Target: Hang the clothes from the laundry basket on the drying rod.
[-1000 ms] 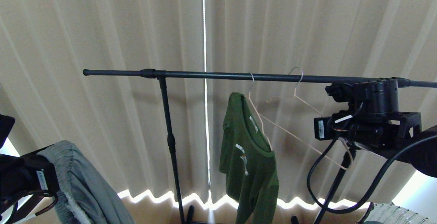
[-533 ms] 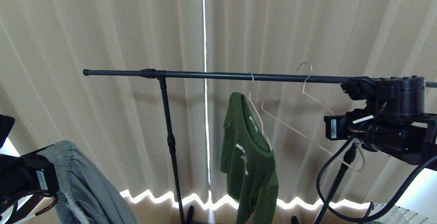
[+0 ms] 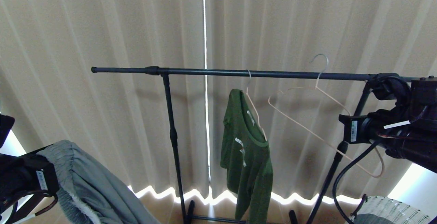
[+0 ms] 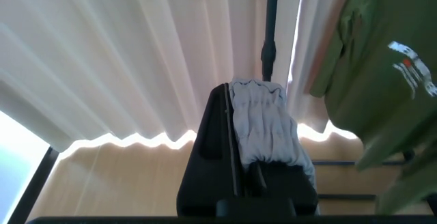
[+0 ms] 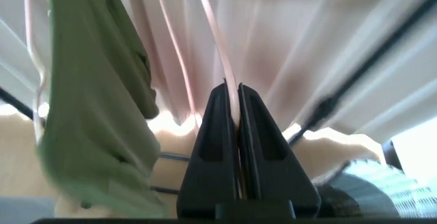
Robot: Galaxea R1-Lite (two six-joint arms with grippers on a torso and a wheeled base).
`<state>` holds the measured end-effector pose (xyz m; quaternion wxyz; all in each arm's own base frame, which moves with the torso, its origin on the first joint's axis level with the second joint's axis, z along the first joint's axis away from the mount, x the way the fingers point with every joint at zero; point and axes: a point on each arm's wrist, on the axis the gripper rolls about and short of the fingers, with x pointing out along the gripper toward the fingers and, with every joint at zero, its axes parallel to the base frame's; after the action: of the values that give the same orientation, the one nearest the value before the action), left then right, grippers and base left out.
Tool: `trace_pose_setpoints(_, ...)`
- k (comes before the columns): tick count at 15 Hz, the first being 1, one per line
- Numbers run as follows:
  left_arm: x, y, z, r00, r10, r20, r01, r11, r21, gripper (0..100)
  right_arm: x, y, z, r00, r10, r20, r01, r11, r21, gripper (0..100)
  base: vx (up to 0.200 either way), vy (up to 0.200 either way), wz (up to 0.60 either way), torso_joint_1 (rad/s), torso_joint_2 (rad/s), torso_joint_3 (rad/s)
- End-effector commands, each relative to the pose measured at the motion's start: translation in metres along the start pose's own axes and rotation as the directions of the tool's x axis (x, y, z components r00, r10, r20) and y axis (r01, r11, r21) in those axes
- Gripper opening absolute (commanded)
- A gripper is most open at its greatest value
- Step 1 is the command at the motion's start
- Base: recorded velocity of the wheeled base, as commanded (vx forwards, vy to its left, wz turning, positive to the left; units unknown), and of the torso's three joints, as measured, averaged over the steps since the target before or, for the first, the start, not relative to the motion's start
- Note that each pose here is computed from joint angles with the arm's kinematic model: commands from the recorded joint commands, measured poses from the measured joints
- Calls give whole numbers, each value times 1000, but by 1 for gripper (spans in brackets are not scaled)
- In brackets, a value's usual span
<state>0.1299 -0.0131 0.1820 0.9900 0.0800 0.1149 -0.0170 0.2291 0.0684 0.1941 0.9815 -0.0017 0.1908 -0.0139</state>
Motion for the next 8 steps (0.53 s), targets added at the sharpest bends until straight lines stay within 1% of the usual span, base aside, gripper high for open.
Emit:
trace_pose_setpoints(1,0,0,0,1000,2,2,-2,1000,0,0,-3,-1,1,1000,2,8,-2,1000,2,0,-200,0,0,-12,-7,2)
trace_pose_setpoints(8,0,0,0,1000,2,0,-2,1000,0,0,-3,-1,1,1000,2,8,-2,1000,2,0,-200,0,0,4,2,2)
